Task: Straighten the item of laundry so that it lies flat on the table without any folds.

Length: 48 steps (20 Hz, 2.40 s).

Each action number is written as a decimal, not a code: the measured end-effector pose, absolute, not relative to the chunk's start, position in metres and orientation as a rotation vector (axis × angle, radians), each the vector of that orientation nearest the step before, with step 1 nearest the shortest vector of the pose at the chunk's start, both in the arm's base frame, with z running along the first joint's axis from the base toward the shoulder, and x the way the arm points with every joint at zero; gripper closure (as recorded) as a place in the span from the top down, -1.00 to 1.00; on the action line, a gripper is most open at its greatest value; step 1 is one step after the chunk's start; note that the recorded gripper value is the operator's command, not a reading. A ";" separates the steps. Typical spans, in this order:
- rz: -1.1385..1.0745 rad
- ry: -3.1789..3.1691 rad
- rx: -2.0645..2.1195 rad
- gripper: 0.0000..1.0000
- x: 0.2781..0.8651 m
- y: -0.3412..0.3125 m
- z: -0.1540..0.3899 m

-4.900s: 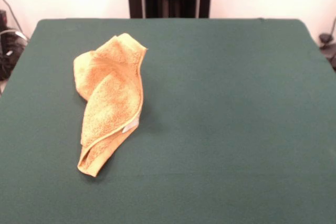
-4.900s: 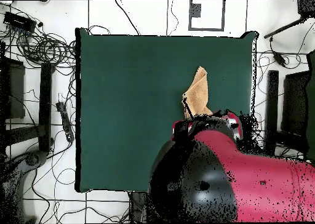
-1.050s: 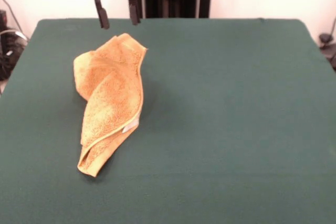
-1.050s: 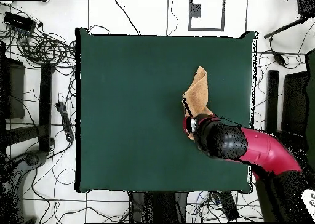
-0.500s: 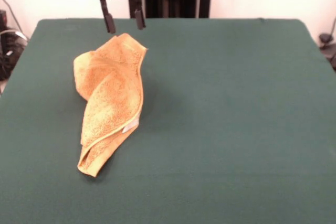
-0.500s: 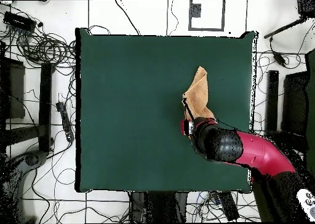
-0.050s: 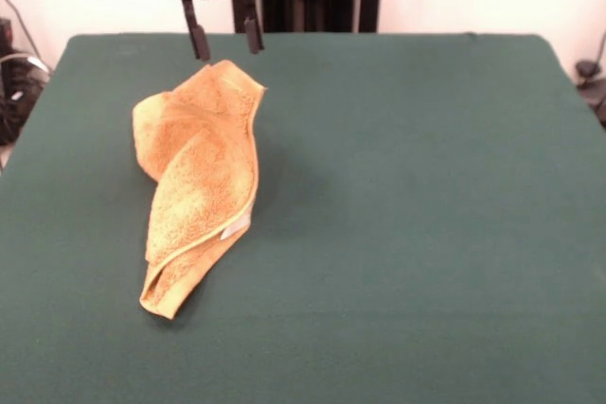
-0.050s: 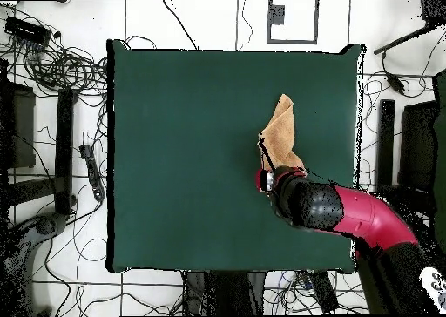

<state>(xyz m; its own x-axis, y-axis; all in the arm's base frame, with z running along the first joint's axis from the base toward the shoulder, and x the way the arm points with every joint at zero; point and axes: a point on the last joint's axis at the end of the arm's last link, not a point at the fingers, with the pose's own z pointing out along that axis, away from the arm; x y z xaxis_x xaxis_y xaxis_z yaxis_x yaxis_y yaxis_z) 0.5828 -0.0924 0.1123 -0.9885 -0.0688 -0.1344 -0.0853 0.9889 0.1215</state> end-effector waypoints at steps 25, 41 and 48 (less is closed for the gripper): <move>0.157 2.966 -0.133 1.00 0.607 -0.093 0.116; 0.141 2.981 -0.156 1.00 0.604 -0.084 0.112; 0.151 3.004 -0.140 1.00 0.597 -0.087 0.101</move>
